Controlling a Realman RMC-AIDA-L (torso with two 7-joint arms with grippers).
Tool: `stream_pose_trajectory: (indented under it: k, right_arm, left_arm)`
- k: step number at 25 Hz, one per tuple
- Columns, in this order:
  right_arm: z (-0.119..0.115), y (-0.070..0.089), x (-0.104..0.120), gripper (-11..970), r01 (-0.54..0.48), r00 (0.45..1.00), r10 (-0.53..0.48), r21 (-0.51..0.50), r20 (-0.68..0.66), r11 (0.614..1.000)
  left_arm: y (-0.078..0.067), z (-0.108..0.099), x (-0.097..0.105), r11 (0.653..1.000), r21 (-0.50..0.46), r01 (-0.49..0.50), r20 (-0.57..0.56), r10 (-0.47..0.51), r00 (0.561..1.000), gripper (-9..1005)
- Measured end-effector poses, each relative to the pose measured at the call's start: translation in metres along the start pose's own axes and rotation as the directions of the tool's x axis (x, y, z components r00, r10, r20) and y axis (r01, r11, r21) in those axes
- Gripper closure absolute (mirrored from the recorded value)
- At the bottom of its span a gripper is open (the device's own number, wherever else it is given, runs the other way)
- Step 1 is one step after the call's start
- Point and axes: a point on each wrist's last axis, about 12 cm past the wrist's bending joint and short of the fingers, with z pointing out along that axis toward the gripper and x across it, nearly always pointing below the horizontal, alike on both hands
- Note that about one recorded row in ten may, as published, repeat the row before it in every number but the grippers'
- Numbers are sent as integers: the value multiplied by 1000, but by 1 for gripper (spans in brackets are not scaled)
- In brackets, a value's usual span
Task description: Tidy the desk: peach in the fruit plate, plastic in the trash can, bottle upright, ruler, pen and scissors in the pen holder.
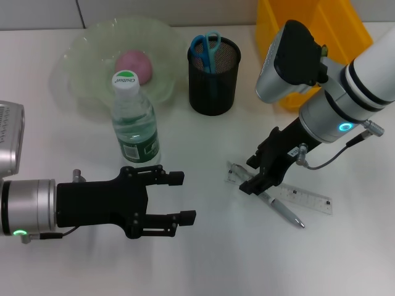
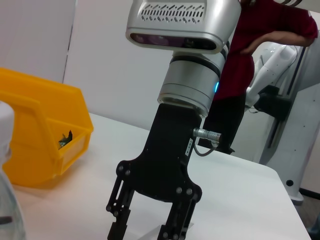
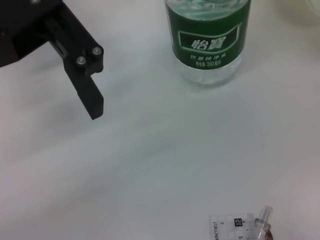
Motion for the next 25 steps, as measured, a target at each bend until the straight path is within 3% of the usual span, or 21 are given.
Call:
stream_pose_trajectory:
  k: [23, 25]
  right_arm:
    - [6, -2, 5, 422, -21, 1000, 21, -2, -12, 1000]
    - [6, -2, 6, 489, -23, 1000, 23, 1, -11, 1000]
  left_arm:
    - [-1, 0, 2, 1000, 1, 2, -3, -2, 1000, 210]
    - [-1, 0, 2, 1000, 1, 3, -2, -3, 1000, 210]
